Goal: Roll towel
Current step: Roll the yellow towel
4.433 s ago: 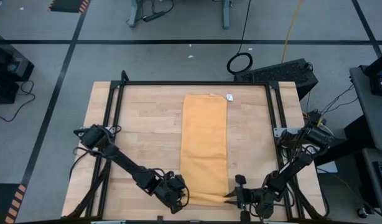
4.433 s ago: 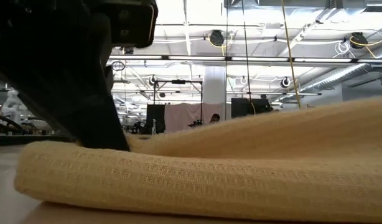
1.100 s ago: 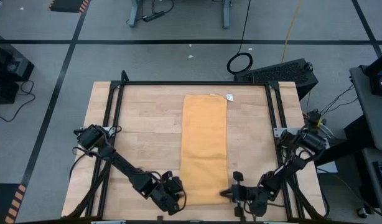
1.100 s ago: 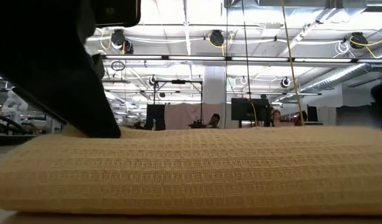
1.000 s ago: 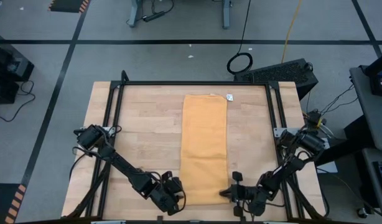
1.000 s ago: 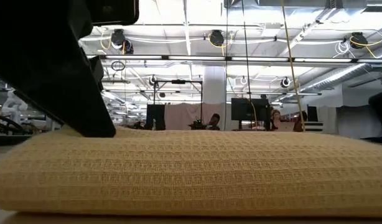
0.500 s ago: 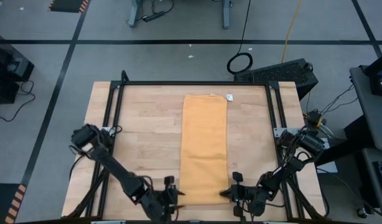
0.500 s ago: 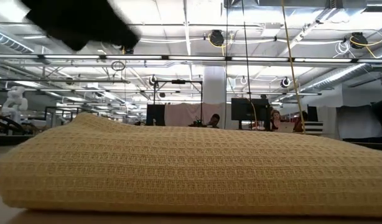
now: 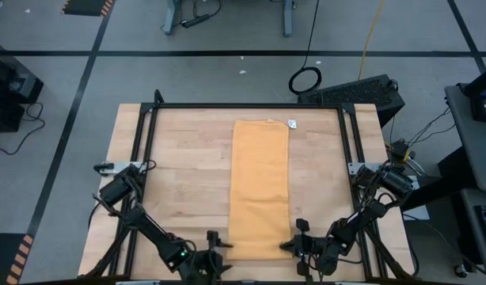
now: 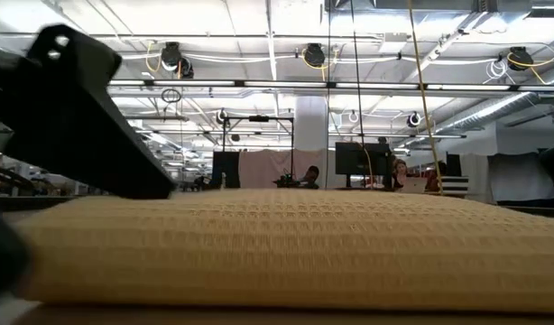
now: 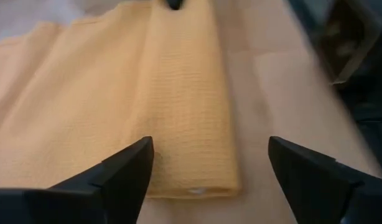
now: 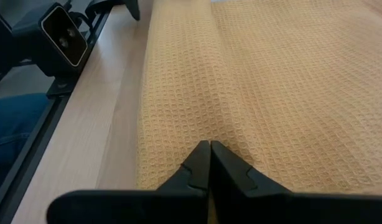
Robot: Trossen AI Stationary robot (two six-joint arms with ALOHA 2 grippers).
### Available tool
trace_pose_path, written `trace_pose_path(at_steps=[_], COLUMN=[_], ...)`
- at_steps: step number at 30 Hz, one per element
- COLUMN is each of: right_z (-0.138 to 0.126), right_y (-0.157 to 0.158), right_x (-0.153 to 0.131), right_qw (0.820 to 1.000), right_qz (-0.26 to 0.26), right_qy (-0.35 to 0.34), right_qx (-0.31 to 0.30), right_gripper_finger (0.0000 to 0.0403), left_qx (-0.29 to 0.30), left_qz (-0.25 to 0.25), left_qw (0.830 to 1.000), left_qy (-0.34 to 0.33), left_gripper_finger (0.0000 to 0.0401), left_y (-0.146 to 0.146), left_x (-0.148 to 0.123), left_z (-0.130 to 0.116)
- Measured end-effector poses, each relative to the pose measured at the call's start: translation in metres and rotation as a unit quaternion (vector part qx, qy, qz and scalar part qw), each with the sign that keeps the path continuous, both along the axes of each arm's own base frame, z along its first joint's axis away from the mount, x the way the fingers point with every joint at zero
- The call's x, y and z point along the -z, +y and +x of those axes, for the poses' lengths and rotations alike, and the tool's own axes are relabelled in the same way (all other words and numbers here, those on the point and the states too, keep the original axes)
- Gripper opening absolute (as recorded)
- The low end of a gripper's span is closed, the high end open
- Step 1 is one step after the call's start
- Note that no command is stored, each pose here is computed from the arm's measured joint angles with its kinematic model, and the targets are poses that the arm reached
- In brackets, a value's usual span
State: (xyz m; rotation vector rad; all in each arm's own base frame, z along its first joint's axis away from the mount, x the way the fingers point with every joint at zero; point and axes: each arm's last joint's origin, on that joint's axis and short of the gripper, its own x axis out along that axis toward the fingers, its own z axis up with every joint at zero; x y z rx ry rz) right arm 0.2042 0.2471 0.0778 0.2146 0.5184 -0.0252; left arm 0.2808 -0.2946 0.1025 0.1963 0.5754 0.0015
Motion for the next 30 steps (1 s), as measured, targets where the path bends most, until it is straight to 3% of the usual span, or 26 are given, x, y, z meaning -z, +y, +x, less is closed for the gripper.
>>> trace_pose_path(at_steps=[4, 20, 30], right_z=[0.000, -0.001, -0.001], right_y=[0.000, -0.001, -0.001], right_x=[0.000, 0.001, 0.001], right_qw=[1.000, 1.000, 1.000], right_qz=[0.003, 0.001, -0.002], right_qy=[0.002, 0.006, 0.006], right_qx=[0.003, 0.003, 0.002], right_gripper_finger=[0.0004, 0.0004, 0.0004], left_qx=[0.006, -0.025, -0.041], left_qz=[0.015, 0.013, -0.023], left_qw=[1.000, 1.000, 0.999], left_qy=[-0.022, 0.005, 0.022], left_gripper_finger=[0.0331, 0.0332, 0.0331], left_y=[-0.003, 0.003, 0.009], left_x=[0.001, 0.009, 0.011], left_z=[0.003, -0.001, 0.004])
